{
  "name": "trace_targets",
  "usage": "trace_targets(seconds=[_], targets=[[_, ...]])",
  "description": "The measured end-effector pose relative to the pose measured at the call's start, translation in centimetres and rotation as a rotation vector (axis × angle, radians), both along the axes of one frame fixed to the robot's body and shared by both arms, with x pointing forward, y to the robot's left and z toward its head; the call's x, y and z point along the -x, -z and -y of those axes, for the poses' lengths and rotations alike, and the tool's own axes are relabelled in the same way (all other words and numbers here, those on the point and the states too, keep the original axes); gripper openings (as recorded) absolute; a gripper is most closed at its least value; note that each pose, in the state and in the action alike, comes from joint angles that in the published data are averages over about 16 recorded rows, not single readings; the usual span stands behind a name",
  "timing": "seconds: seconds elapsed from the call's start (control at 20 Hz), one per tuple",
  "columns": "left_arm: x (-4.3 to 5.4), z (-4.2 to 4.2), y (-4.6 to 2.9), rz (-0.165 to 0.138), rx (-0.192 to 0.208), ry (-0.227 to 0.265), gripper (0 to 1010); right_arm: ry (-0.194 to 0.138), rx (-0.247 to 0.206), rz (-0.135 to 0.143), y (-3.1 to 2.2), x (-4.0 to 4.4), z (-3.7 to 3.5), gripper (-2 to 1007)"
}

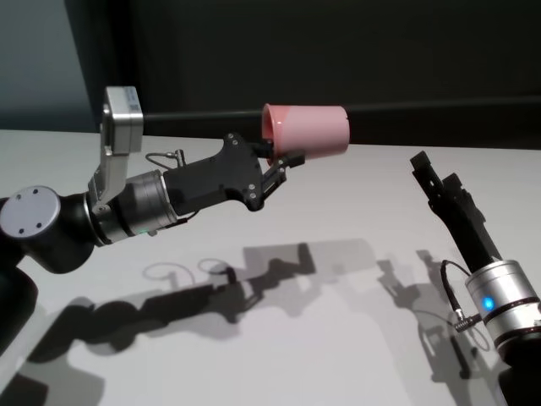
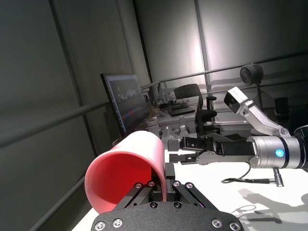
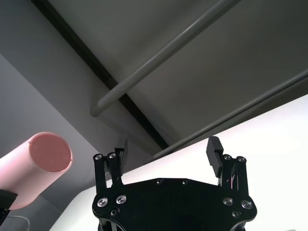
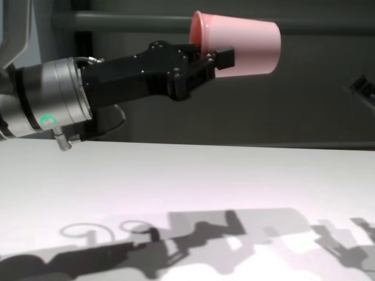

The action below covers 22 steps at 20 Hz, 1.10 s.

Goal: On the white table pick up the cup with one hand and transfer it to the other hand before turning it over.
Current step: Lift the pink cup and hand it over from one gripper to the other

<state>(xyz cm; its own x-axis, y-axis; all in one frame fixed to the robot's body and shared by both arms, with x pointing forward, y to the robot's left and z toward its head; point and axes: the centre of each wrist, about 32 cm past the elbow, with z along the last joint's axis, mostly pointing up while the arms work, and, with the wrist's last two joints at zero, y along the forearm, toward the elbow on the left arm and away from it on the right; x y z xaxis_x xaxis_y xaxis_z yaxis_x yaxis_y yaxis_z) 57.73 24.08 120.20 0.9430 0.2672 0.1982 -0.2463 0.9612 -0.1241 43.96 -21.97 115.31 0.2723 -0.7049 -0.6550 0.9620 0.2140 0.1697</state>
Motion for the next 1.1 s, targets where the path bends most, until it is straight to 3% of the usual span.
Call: trace_targets(seconds=[0.55,1.1], targets=[[0.0,0.0,0.0,0.0,0.0,0.0,52,-0.042,-0.124,0.021,-0.55,0.08,0.01,1002],[0.0,0.0,0.0,0.0,0.0,0.0,52,-0.078,-0.192,0.034,-0.66,0.03,0.17,1002]])
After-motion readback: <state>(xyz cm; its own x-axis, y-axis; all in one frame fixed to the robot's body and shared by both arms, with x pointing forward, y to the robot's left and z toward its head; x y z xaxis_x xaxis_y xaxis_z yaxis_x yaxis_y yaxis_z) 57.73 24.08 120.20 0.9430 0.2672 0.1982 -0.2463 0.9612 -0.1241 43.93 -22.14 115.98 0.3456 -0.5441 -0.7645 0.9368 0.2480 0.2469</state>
